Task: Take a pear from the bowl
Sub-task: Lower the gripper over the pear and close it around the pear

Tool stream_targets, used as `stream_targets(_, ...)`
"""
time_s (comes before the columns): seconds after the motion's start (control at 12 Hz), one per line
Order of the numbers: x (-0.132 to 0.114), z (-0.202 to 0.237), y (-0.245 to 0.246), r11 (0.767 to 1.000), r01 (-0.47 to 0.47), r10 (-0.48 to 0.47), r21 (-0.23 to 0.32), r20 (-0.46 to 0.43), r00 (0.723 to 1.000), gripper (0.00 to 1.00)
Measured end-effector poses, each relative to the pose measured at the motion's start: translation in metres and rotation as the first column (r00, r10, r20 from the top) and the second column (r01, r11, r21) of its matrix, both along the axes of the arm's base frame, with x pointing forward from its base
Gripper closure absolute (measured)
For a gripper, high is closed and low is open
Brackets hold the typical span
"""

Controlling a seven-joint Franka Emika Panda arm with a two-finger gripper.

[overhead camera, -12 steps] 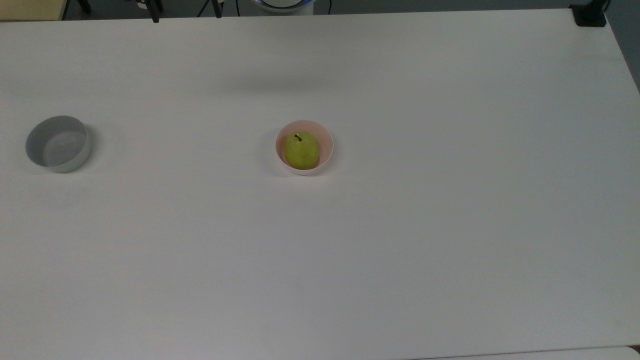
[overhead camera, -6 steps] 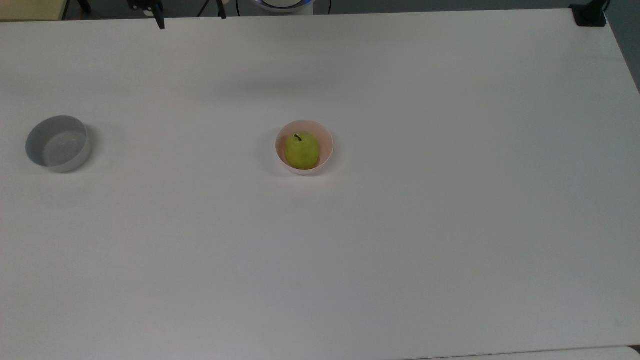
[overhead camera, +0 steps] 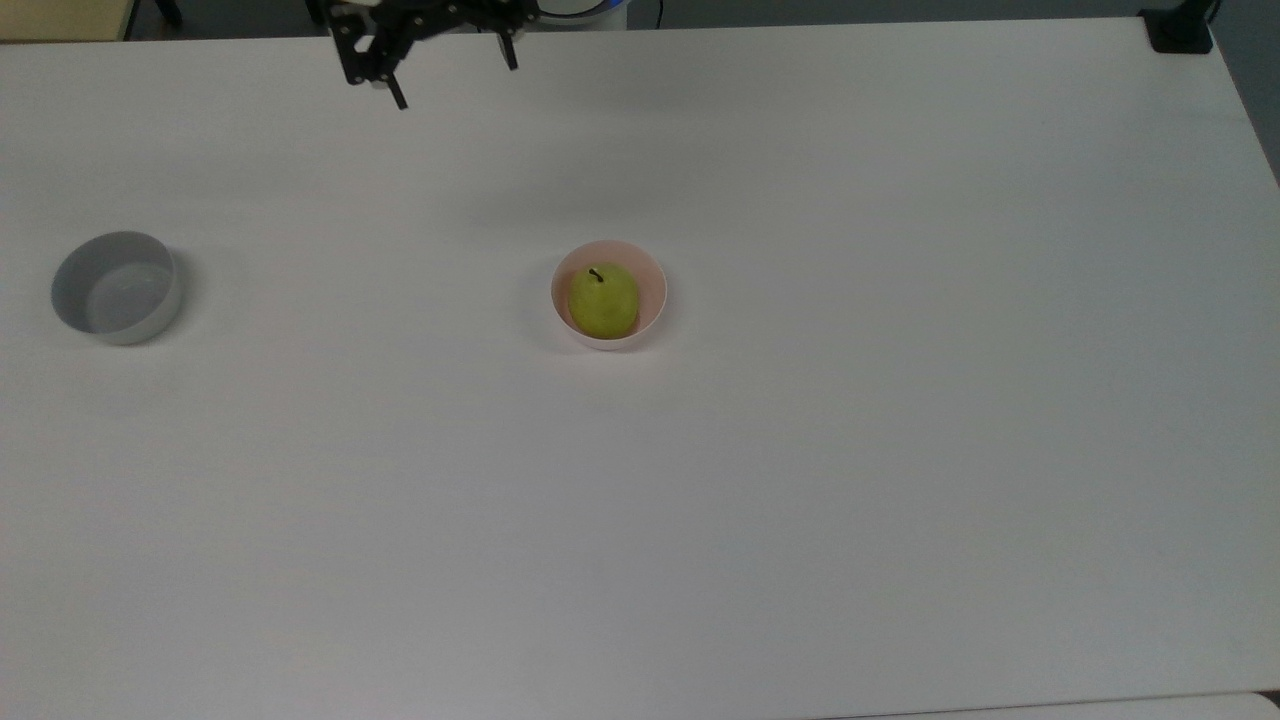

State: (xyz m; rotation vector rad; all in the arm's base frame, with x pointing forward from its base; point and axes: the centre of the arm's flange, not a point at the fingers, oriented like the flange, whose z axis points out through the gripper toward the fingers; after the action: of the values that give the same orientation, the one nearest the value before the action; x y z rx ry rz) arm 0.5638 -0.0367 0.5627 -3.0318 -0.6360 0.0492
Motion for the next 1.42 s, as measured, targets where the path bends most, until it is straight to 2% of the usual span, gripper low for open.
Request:
stream_targets(0.25,0.021,-0.037,0.044,0.994,0.106,-0.106,-0.008,0.024,0.994,0.0)
stream_targets(0.59,0.044,-0.1,0.081,0.995,0.096,-0.096,-0.019,0.009,0.995,0.0)
stream_targets(0.75,0.052,-0.13,0.092,0.992,0.124,-0.124,-0.022,0.016,0.992,0.0)
stream_targets(1.09,0.049,-0.175,0.104,0.99,0.141,-0.14,-0.021,0.04,0.989,0.0)
stream_targets(1.42,0.052,-0.199,0.109,0.99,0.14,-0.139,-0.023,0.04,0.989,0.0)
